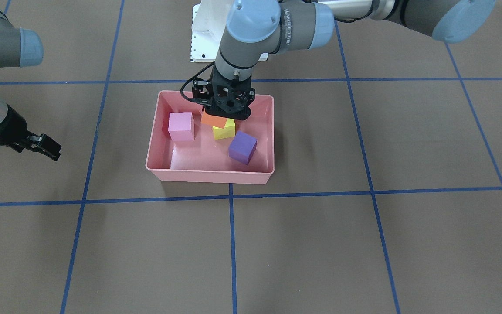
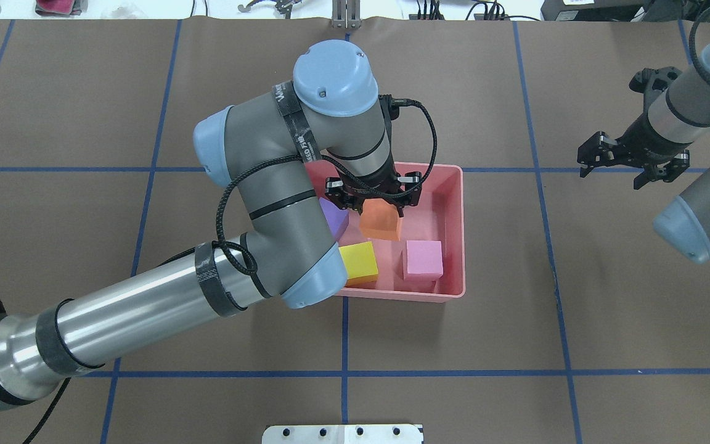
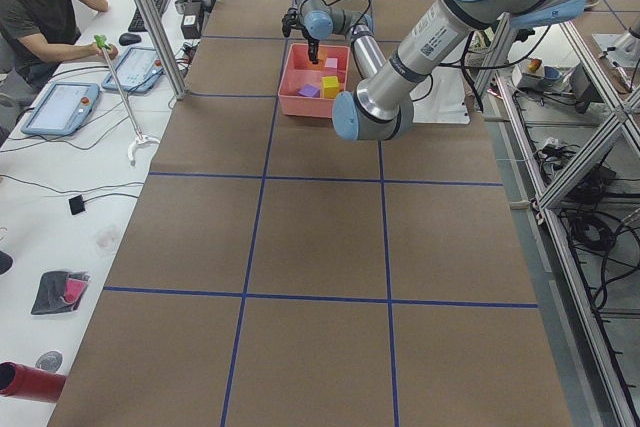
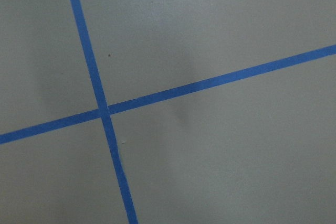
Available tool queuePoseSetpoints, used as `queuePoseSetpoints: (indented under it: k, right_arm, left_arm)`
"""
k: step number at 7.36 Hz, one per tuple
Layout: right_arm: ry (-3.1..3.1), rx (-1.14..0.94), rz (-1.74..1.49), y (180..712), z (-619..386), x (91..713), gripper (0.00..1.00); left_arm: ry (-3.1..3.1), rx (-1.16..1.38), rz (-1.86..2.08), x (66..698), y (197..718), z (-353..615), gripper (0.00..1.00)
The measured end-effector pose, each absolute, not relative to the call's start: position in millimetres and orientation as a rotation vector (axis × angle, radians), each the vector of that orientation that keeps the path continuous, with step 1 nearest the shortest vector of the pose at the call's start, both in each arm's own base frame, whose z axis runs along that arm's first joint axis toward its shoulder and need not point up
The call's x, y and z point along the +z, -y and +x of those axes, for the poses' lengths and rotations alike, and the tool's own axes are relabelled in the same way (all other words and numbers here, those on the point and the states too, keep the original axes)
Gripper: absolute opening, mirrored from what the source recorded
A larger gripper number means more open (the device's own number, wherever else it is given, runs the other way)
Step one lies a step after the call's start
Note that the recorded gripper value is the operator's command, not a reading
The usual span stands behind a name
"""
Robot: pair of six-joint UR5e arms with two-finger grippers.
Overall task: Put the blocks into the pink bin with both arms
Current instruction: 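Carry the orange cube into the bin with the left gripper and release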
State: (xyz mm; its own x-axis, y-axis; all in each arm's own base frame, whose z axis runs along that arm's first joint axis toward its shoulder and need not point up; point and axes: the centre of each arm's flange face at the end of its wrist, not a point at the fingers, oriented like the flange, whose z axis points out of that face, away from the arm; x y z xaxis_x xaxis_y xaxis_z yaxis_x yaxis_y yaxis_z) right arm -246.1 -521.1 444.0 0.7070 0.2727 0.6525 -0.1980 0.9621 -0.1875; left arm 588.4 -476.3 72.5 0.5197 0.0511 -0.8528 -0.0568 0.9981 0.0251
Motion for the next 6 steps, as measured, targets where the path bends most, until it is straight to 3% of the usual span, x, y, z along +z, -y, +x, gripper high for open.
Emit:
queuePoseSetpoints:
  k: [3, 4, 5, 6]
  right_arm:
    - [0.741, 0.263, -0.106, 522, -246, 444, 1.00]
    - [0.741, 0.263, -0.106, 522, -246, 444, 1.00]
    - [0.741, 0.263, -0.106, 522, -247, 444, 1.00]
    - [0.741, 0.263, -0.106, 522, -247, 444, 1.00]
  left_arm:
    - [-1.003, 0.049, 0.024, 89, 490, 606, 0.00]
    - [-1.002, 0.046, 0.030, 95, 494, 612, 0.27]
    - [-1.007, 0.046, 0.036, 99, 499, 620, 0.80]
    - [-1.010, 0.047, 0.039, 100, 503, 626, 0.87]
